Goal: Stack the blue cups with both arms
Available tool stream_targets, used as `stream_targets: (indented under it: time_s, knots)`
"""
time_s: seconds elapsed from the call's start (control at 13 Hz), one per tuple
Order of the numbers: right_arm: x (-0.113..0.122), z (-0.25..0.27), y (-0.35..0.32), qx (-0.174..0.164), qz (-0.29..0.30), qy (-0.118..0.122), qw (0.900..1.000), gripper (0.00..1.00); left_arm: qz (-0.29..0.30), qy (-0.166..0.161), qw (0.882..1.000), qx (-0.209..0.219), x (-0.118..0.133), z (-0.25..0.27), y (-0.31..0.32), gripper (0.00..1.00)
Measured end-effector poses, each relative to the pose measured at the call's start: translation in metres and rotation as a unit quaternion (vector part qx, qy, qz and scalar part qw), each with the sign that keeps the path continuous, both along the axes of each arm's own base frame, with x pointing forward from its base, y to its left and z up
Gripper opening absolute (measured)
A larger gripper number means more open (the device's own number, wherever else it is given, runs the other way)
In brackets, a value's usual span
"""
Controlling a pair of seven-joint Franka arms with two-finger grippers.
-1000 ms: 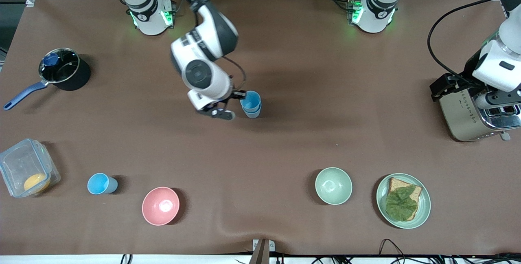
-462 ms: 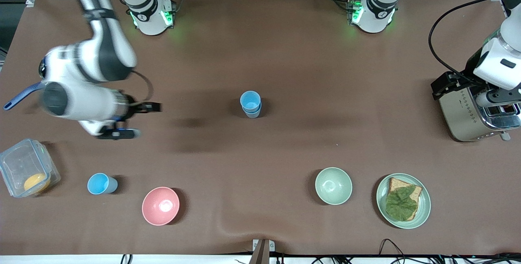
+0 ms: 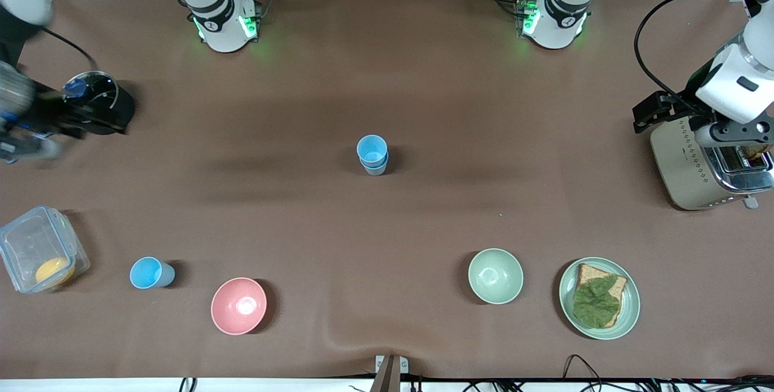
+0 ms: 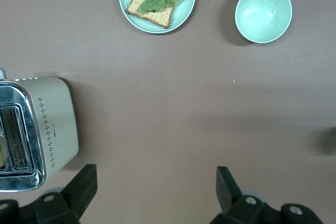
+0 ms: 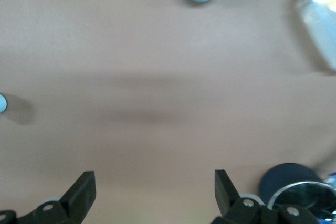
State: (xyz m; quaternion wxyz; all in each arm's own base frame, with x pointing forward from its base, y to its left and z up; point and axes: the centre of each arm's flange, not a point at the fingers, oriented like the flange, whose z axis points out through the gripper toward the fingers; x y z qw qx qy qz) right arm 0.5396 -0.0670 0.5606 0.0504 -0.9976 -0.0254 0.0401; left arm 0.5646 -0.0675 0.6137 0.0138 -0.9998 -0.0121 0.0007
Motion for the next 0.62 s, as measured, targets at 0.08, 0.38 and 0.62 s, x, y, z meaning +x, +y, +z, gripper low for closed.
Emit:
stream_targets:
  time_s: [0.08, 0.38, 0.62]
  knots:
    - [-0.008, 0.013, -0.008, -0.002, -0.002, 0.005, 1.0, 1.0, 0.001, -0.002, 1.0, -0.001, 0.0, 0.004, 0.001, 1.0]
    - [-0.014, 0.051, 0.025, -0.033, -0.011, 0.02, 0.999, 1.0, 0.004, -0.007, 1.0, -0.001, -0.002, 0.015, 0.004, 1.0]
    - [-0.012, 0.062, 0.051, -0.049, 0.005, 0.012, 0.999, 1.0, 0.005, -0.006, 1.0, -0.001, -0.002, 0.015, 0.006, 1.0]
